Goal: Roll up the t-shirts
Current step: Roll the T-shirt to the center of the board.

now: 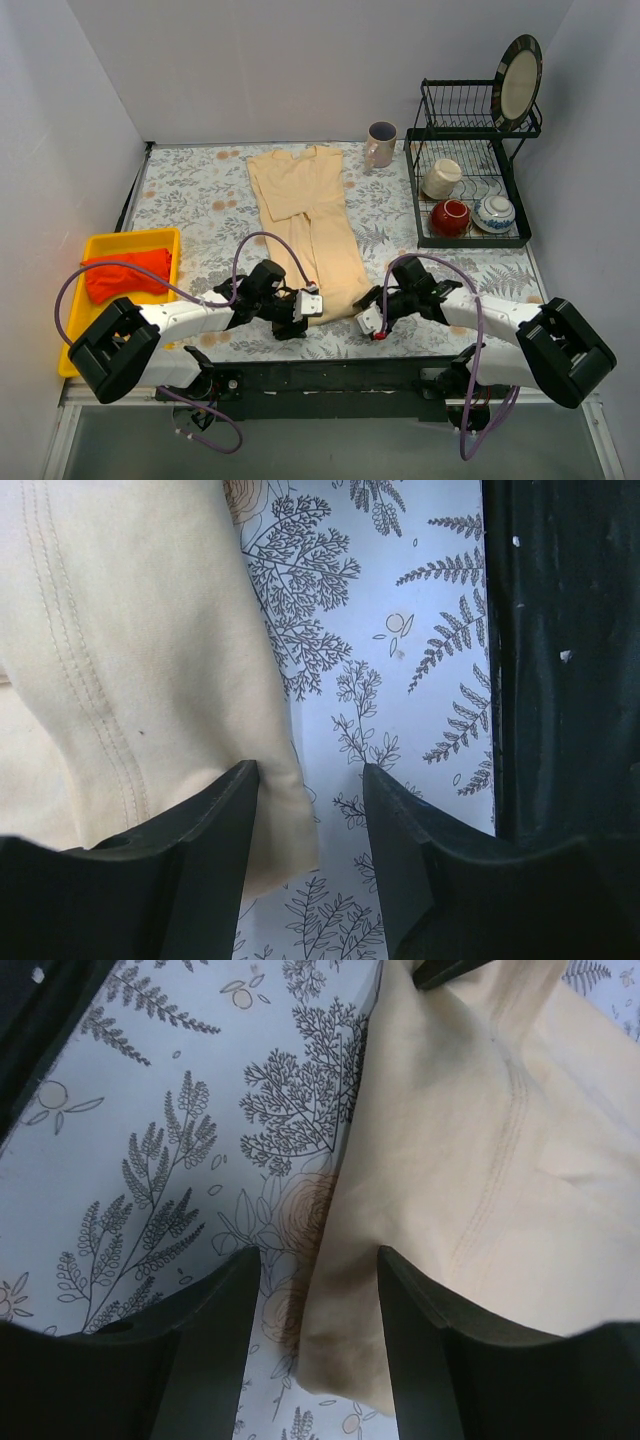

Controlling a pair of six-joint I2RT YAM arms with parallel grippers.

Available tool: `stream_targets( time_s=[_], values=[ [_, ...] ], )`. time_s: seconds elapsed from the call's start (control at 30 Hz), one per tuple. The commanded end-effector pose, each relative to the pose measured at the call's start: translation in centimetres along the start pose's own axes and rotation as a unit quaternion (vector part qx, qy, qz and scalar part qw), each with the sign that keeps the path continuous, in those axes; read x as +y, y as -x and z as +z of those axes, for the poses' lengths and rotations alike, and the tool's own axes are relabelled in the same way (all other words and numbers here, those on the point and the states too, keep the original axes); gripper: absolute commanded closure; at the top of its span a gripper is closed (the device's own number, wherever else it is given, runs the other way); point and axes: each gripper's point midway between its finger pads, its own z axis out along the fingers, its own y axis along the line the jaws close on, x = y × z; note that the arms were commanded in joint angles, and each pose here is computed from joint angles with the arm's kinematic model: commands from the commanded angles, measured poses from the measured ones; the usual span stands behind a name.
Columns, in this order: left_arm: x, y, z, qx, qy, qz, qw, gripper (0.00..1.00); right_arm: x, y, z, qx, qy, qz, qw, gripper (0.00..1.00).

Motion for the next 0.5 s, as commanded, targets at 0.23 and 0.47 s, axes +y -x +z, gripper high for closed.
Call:
stream_targets(
  time_s=[0.23, 0.47],
  values=[
    [-0.9, -3.4, -0.6, 0.047, -0.011, -0.033, 0.998, 0.54, -0.3, -3.7, 0.9, 0.074, -0.001, -0.033, 0.997, 0.46],
    [0.2, -4.8, -1.2, 0.059, -0.001, -0.049, 0.997, 0.54, 2.0, -5.9, 1.0, 0.116, 0.042, -0.024, 0.992, 0.59]
  ],
)
